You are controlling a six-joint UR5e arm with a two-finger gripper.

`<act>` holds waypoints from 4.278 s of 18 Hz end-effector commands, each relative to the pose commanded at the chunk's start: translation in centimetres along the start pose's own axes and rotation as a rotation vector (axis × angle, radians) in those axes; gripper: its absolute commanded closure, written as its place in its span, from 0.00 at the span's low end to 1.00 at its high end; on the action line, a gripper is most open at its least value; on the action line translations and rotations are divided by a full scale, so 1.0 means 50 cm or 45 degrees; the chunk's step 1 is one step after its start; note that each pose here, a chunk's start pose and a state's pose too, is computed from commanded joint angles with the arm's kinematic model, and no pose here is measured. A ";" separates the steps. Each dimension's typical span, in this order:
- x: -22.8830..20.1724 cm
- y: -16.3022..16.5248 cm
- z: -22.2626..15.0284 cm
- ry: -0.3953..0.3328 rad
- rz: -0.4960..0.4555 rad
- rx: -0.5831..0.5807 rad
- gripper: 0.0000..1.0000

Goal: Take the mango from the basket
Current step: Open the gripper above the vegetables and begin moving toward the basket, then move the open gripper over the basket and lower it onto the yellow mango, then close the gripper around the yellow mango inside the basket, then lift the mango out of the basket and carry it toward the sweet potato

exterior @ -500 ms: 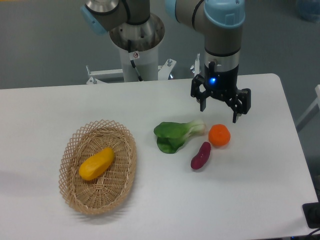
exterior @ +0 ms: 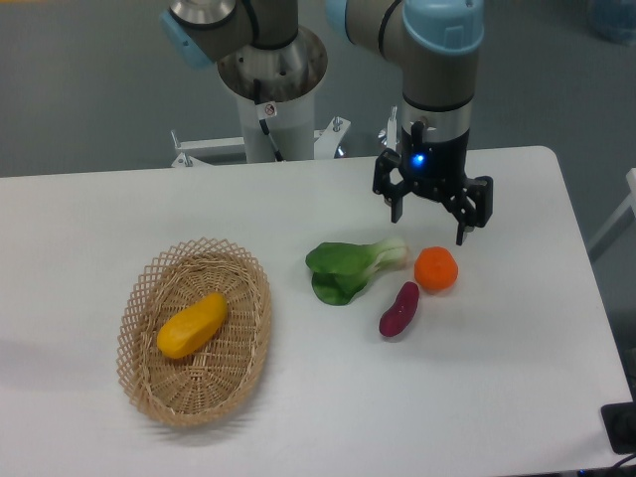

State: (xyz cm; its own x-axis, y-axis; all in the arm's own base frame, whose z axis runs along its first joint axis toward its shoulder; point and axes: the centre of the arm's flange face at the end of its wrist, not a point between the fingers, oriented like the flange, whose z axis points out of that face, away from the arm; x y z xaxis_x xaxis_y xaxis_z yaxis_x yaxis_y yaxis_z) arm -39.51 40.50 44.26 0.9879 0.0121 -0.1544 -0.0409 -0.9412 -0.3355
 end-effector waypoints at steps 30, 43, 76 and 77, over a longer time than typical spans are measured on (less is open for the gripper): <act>0.548 -0.238 0.397 0.124 0.171 -0.239 0.00; 0.587 -0.234 0.460 0.139 0.196 -0.262 0.00; 0.174 -0.217 0.151 -0.039 0.059 0.115 0.59; 0.145 -0.201 0.146 -0.040 0.056 0.125 0.59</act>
State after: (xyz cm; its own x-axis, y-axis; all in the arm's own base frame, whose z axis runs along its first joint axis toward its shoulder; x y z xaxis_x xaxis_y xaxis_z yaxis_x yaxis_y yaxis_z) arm -33.03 52.49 39.73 0.9797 -0.0164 -0.1997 -0.1001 -0.9035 -0.4168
